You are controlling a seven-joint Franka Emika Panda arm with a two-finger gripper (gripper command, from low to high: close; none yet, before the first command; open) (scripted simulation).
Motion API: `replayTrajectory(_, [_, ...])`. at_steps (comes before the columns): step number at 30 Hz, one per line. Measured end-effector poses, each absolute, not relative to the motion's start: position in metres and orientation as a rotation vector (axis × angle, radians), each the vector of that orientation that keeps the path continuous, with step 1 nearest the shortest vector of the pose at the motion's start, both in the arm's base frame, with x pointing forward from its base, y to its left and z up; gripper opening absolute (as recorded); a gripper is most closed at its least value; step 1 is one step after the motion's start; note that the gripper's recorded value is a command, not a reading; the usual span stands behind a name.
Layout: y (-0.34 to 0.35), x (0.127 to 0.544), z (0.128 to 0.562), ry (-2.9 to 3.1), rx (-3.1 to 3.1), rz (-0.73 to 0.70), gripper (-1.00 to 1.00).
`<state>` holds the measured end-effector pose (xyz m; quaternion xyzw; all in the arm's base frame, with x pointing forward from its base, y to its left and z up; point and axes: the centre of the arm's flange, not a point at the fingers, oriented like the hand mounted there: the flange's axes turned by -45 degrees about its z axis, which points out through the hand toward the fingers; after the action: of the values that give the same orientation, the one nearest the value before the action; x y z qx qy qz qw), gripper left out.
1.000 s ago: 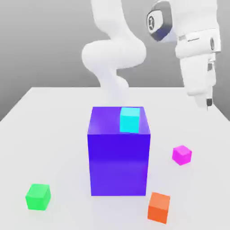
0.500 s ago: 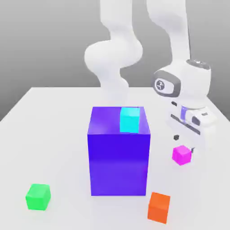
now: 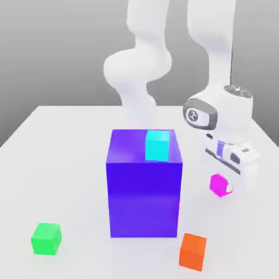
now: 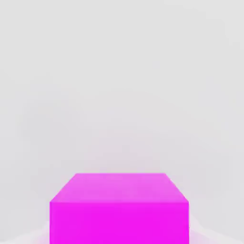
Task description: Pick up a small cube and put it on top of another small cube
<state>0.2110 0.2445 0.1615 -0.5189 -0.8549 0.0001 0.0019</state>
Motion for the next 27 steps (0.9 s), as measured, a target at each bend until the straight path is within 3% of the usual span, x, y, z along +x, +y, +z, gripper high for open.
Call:
replayTrajectory(5, [0.247,0.225,0.192,-2.665,-1.679,-0.011,-1.0])
replayTrajectory(15, [0.167,0.411,0.213,-2.181,-2.363,-0.055,-1.0])
replayTrajectory(21, [0.046,0.492,0.226,-1.764,-2.746,-0.043,-1.0])
replayTrajectory(27, [-0.103,0.491,0.241,-1.244,-3.018,0.001,-1.0])
